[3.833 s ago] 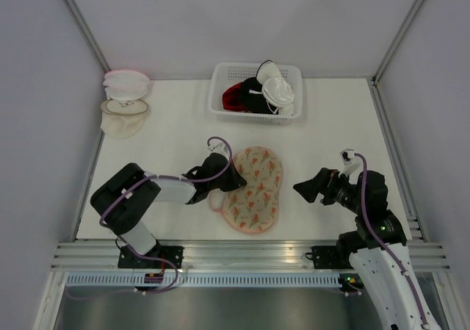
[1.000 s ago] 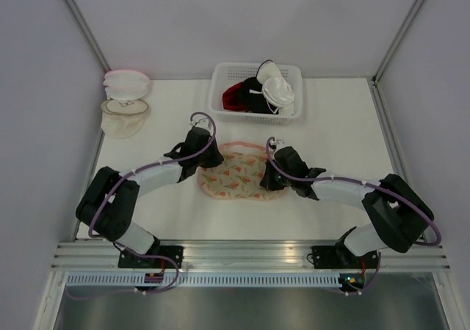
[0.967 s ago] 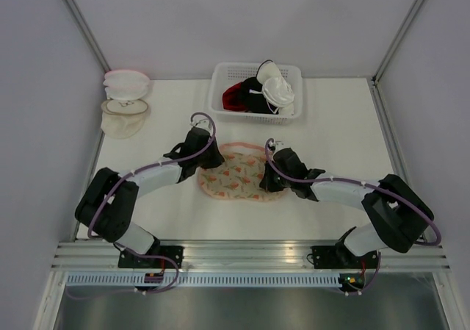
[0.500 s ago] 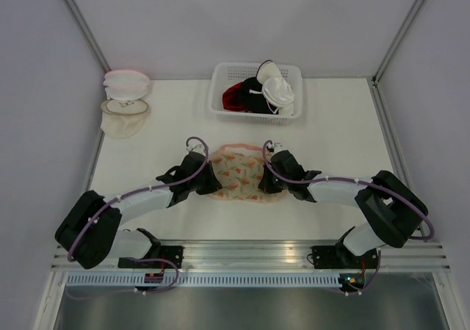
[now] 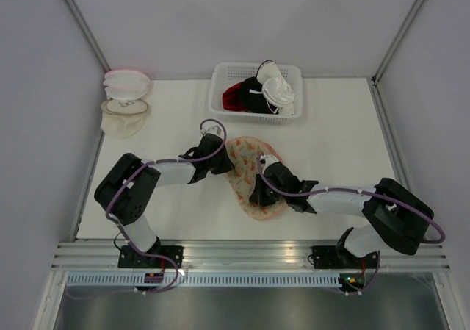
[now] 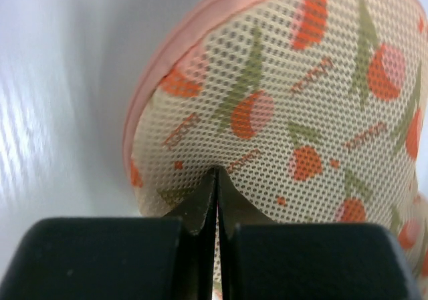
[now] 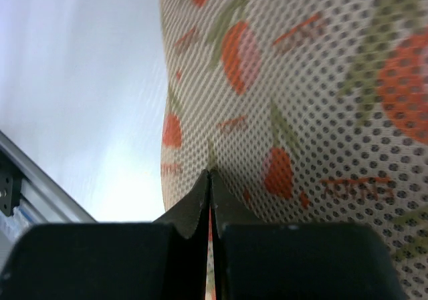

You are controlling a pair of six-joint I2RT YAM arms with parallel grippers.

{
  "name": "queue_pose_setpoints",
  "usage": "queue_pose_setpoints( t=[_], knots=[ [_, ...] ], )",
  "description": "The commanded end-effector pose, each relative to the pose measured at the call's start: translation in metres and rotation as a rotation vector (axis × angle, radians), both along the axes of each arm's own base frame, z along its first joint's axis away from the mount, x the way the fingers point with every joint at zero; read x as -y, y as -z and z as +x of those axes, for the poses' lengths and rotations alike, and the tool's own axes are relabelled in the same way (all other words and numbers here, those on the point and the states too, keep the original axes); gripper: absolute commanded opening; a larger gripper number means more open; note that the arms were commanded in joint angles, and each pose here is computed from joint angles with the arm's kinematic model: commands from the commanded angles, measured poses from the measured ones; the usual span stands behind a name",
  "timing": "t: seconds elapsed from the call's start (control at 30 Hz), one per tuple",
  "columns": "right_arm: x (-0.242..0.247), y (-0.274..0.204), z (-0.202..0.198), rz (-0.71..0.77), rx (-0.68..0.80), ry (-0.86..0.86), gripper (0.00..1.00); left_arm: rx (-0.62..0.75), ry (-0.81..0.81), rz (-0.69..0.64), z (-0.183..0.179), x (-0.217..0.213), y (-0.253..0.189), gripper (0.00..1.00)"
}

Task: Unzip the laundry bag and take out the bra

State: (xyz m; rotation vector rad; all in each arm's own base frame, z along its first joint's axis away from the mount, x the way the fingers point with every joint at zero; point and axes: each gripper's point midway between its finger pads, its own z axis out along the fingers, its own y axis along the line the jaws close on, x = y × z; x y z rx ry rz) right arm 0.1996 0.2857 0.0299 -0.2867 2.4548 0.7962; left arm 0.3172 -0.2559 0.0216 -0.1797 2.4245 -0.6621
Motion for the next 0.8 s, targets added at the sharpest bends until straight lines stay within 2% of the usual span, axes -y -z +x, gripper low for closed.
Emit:
queue_pose_setpoints(
  t=[0.0,0.1,0.23,0.27,0.33,0.4,0.43,0.47,0.5,0.57,0.6,0.77],
  knots=[
    [-0.011,-0.007,-0.015,0.046,-0.016,-0.022,0.01,0.036,0.017,0.039,0.023,0.001,-0.002,0.02],
    [-0.012,-0.004,-0.014,0.031,-0.015,-0.016,0.00,0.048,0.053,0.013,0.029,0.010,-0.010,0.02],
    [-0.011,-0.003,-0.009,0.012,0.004,-0.007,0.00,0.079,0.084,-0.037,0.017,0.011,-0.030,0.02],
    [-0.012,-0.005,-0.007,0.010,0.013,-0.007,0.01,0.121,0.089,-0.068,0.015,0.011,-0.052,0.02],
    [-0.012,-0.005,-0.005,0.002,0.019,-0.009,0.00,0.139,0.110,-0.094,0.002,0.007,-0.067,0.32],
    [-0.015,-0.009,-0.002,0.005,0.034,-0.018,0.01,0.214,0.123,-0.155,-0.010,0.004,-0.105,0.63],
    [-0.017,-0.012,-0.001,0.013,0.043,-0.020,0.01,0.208,0.133,-0.170,-0.021,0.000,-0.106,0.71],
    [-0.019,-0.015,0.000,0.018,0.049,-0.023,0.00,0.215,0.141,-0.192,-0.029,-0.002,-0.112,0.84],
    [-0.020,-0.021,0.002,0.028,0.067,-0.032,0.00,0.265,0.149,-0.244,-0.039,-0.004,-0.137,0.89],
    [-0.025,-0.032,0.004,0.056,0.089,-0.043,0.00,0.248,0.181,-0.279,-0.060,-0.008,-0.137,0.98],
    [-0.028,-0.044,0.005,0.085,0.109,-0.050,0.00,0.253,0.184,-0.321,-0.070,-0.009,-0.147,0.99],
    [-0.037,-0.092,0.009,0.188,0.198,-0.065,0.01,0.143,0.269,-0.511,-0.129,-0.003,-0.125,0.99]
  ],
)
